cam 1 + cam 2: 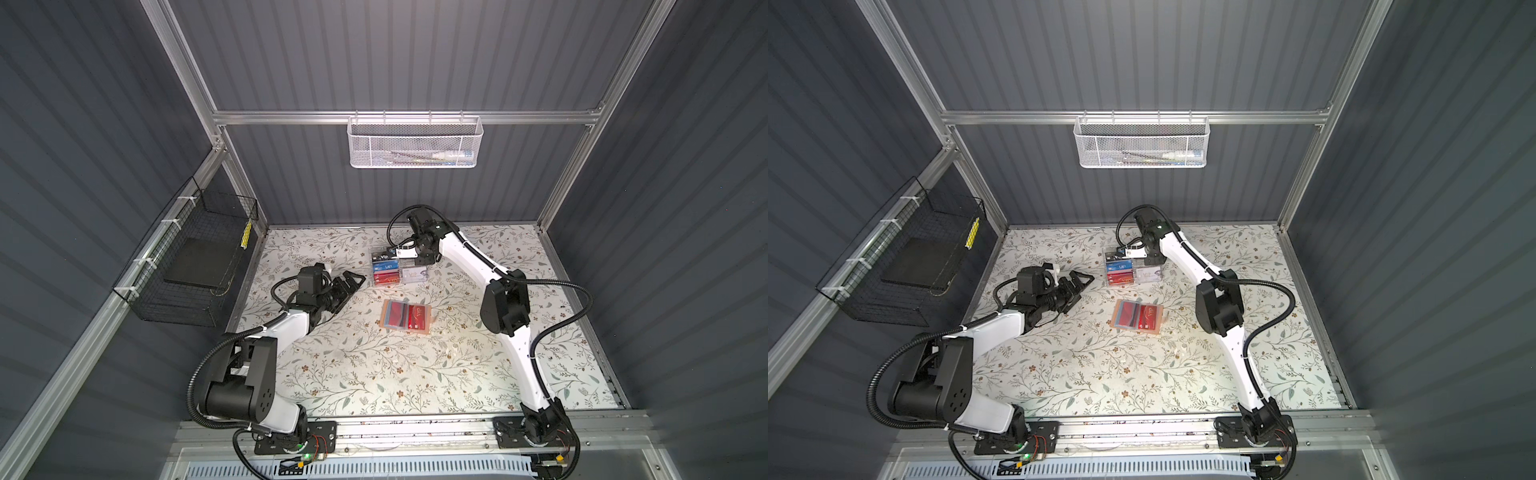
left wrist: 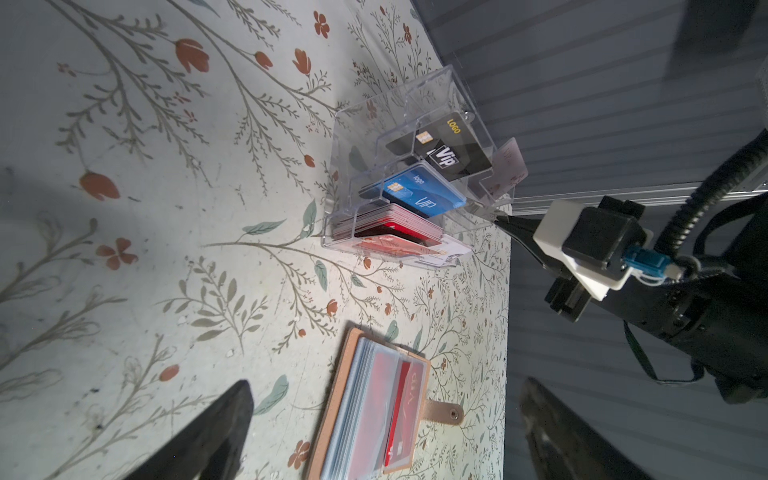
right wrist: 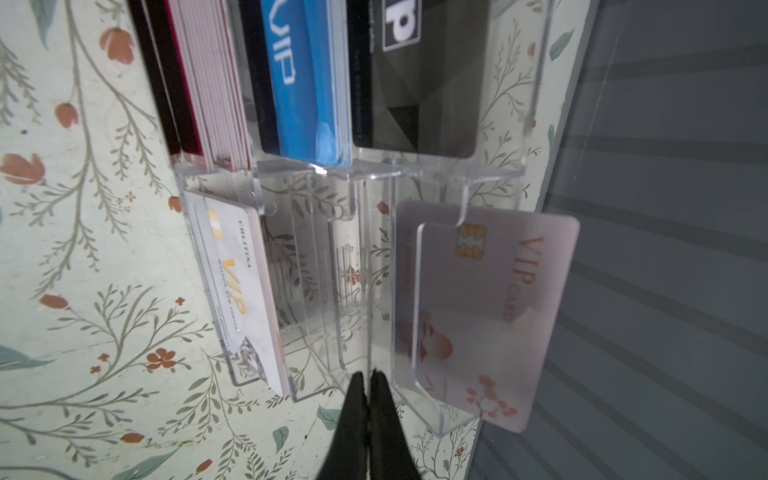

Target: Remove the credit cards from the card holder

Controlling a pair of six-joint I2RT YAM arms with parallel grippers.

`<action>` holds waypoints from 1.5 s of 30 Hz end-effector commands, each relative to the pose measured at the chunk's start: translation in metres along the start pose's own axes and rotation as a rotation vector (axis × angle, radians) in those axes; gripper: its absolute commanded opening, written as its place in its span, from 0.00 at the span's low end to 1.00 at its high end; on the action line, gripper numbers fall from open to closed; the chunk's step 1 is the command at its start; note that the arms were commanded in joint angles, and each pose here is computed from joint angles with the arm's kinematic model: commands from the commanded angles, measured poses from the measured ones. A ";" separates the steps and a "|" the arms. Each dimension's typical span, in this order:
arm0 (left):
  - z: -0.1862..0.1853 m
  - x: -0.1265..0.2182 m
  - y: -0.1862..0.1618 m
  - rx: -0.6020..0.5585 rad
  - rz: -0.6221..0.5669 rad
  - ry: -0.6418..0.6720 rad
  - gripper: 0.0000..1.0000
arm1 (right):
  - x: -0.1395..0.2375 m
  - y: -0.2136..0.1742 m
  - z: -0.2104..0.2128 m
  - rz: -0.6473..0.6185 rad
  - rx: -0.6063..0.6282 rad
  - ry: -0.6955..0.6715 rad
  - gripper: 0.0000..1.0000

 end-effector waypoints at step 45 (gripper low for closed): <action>-0.006 0.012 -0.003 0.005 0.003 -0.030 1.00 | 0.078 0.000 -0.019 -0.117 -0.244 -0.198 0.46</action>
Point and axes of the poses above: each gripper's point midway between its finger pads, its own x axis back along the fingers, its own z axis along the line the jaws close on, y = z × x, the point moved 7 cm from there along x, back along the fingers, and after that the axes turned 12 degrees about x, right-handed, at the moved point
